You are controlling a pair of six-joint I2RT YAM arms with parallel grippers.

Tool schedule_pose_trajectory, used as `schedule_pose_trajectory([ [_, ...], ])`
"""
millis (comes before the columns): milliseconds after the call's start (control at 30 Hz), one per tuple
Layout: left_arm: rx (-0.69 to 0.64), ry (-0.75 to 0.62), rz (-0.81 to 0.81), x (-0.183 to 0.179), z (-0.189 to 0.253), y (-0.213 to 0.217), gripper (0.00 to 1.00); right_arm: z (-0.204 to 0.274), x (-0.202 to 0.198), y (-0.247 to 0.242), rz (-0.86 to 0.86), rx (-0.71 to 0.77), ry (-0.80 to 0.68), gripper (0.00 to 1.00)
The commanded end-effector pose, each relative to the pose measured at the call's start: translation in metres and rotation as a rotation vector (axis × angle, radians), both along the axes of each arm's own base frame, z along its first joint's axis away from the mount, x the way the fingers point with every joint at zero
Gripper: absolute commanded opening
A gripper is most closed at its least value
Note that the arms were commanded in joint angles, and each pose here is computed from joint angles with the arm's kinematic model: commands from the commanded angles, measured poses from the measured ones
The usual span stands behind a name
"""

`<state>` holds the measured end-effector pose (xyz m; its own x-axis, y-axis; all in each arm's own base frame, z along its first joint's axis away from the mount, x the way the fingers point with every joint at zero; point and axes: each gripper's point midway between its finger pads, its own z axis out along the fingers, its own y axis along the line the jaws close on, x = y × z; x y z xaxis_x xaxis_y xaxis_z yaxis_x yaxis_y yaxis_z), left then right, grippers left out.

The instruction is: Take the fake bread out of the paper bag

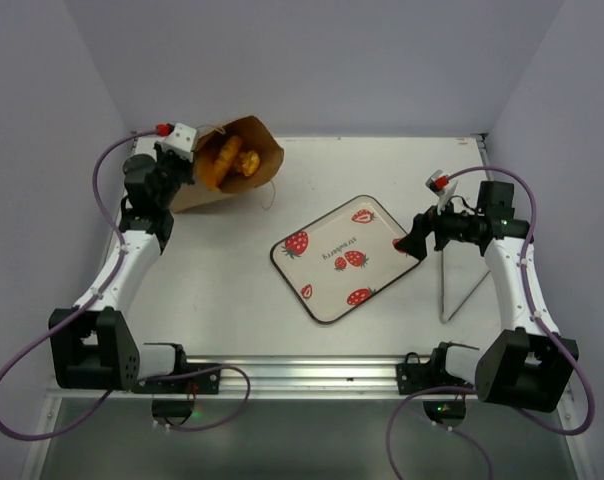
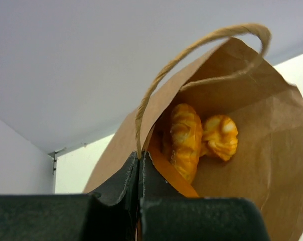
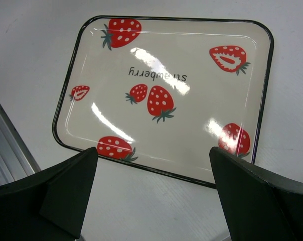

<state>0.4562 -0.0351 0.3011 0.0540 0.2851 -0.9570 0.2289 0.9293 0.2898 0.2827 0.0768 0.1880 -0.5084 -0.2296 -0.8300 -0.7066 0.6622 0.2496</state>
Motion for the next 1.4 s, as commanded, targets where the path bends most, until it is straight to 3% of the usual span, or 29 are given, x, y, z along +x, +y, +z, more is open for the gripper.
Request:
schedule_pose_trajectory([
  [0,-0.018,-0.025,-0.004,-0.022,-0.004,0.001,0.00,0.009,0.000,0.004,0.025,0.023,-0.022,0.99],
  [333,-0.105,0.015,-0.003,-0.072,-0.030,-0.002,0.00,0.008,-0.001,0.005,0.035,0.033,-0.013,0.99],
  [767,-0.131,0.073,0.045,-0.103,-0.057,0.005,0.00,0.006,-0.002,0.005,0.036,0.027,-0.005,0.99],
  [1067,-0.185,0.201,-0.006,-0.121,-0.092,-0.008,0.00,0.012,0.002,-0.002,0.001,-0.009,-0.014,0.99],
  [1167,-0.188,0.212,-0.016,-0.122,-0.095,-0.011,0.00,0.016,0.006,-0.009,-0.044,-0.038,-0.011,0.99],
  [1300,-0.184,0.249,-0.019,-0.120,-0.101,-0.013,0.00,0.011,0.018,-0.041,-0.260,-0.148,0.091,0.99],
  [1367,-0.186,0.254,-0.021,-0.120,-0.101,-0.014,0.00,0.001,0.021,-0.072,-0.413,-0.279,0.142,0.99],
])
